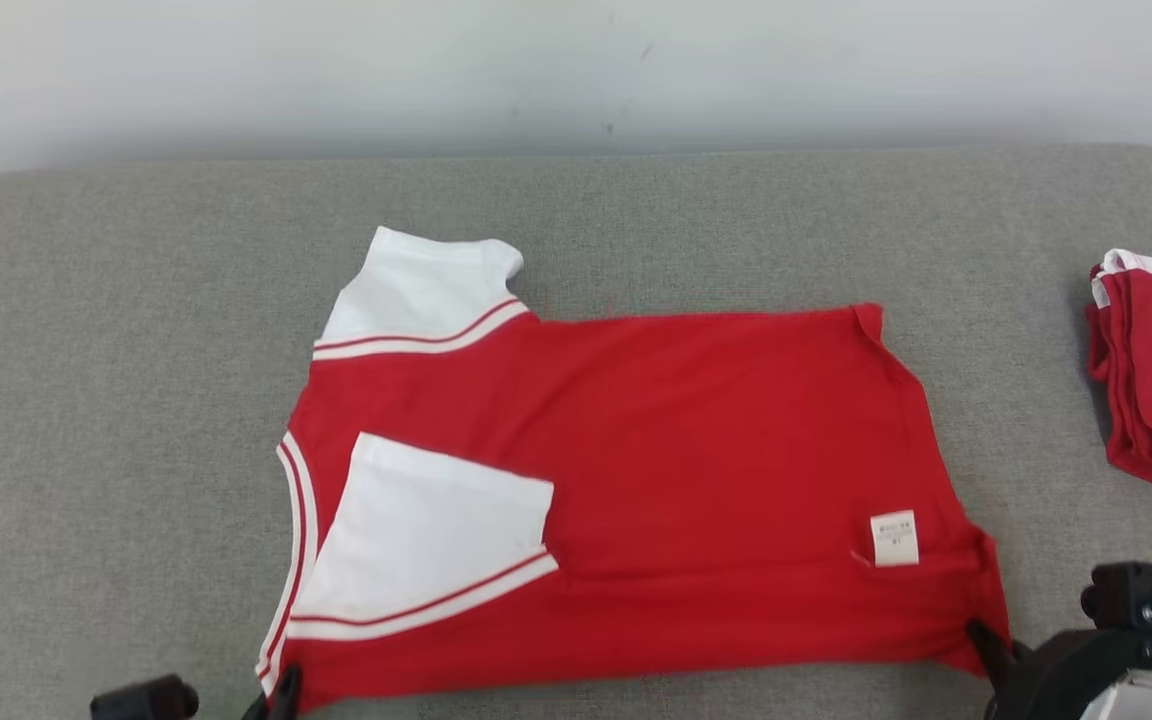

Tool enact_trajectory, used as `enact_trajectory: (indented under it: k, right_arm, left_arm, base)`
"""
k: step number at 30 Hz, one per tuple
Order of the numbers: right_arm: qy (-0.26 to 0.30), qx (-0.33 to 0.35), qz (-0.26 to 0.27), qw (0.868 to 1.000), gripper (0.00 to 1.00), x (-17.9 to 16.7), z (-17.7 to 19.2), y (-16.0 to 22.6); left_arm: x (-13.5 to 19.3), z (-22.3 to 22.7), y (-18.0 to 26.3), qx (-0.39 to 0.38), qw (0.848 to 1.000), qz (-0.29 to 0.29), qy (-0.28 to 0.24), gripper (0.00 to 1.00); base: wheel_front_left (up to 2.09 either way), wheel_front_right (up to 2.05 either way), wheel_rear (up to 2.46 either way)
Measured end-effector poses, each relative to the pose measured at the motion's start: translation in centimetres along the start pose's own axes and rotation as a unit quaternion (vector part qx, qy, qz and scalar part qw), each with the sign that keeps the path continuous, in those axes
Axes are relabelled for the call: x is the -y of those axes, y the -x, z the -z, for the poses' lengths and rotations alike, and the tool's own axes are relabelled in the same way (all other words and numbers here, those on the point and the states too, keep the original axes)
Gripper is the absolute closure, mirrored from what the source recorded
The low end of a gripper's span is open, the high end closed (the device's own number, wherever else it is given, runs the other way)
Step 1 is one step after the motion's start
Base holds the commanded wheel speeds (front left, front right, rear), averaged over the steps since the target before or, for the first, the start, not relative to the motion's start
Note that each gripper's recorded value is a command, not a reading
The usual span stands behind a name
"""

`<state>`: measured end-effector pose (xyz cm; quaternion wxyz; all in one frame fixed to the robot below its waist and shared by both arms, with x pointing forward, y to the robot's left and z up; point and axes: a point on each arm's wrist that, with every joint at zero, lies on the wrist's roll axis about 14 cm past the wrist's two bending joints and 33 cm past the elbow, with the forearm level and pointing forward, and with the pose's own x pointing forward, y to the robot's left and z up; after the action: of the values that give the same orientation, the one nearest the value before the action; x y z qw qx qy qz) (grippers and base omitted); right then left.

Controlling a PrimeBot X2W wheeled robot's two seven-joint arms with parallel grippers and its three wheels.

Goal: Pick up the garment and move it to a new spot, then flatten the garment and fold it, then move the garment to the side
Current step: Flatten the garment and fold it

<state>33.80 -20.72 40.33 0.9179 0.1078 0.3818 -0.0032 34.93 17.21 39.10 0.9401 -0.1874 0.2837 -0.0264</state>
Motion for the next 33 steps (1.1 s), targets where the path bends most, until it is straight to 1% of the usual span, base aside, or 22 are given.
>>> enact_trajectory:
  k: [5,9,10,11,16,21,24,26,31,33]
  right_arm:
    - [-0.009,-0.040,-0.002,0.999,1.00,0.1,2.4,0.5]
    - [-0.014,-0.053,-0.012,0.998,1.00,-0.3,3.3,0.6]
    - [-0.016,-0.051,-0.016,0.998,0.63,-0.5,3.2,0.6]
    - [-0.016,-0.050,-0.018,0.998,0.00,-0.6,3.2,0.5]
    - [-0.024,-0.069,-0.027,0.997,0.00,-1.0,4.4,0.9]
    - [-0.021,-0.054,-0.008,0.998,0.00,0.2,3.4,2.0]
    - [-0.006,-0.022,0.012,1.000,0.00,1.1,1.2,2.9]
    - [0.009,0.002,0.021,1.000,0.00,1.2,-0.6,3.2]
    - [0.052,0.072,0.027,0.996,0.00,-0.1,-6.4,2.8]
    - [0.065,0.086,0.019,0.994,0.00,-1.1,-7.9,2.2]
  left_arm:
    - [-0.9,1.3,1.3,-0.023,0.999,-0.023,0.015,1.00]
    - [-0.9,1.7,1.9,-0.027,0.999,-0.026,0.020,1.00]
    - [-0.8,1.7,1.9,-0.027,0.999,-0.026,0.021,0.67]
    - [-0.8,1.8,2.0,-0.027,0.999,-0.025,0.020,0.00]
    - [-1.1,2.1,2.3,-0.031,0.999,-0.033,0.020,0.00]
    - [-3.2,1.2,3.1,-0.024,0.997,-0.069,0.013,0.00]
    - [-3.9,-1.2,3.2,0.010,0.997,-0.080,0.005,0.00]
    - [-3.7,-2.8,3.0,0.025,0.997,-0.075,-0.011,0.00]
    - [-0.7,-9.9,0.0,0.094,0.993,-0.032,-0.060,0.00]
    - [1.2,-11.5,-1.5,0.104,0.992,-0.007,-0.067,0.00]
  base:
    - [0.00,0.00,0.00]
    - [0.00,0.00,0.00]
    - [0.00,0.00,0.00]
    - [0.00,0.00,0.00]
    - [0.00,0.00,0.00]
    - [0.00,0.00,0.00]
    - [0.00,0.00,0.00]
    - [0.00,0.00,0.00]
    - [0.00,0.00,0.00]
    - [0.00,0.00,0.00]
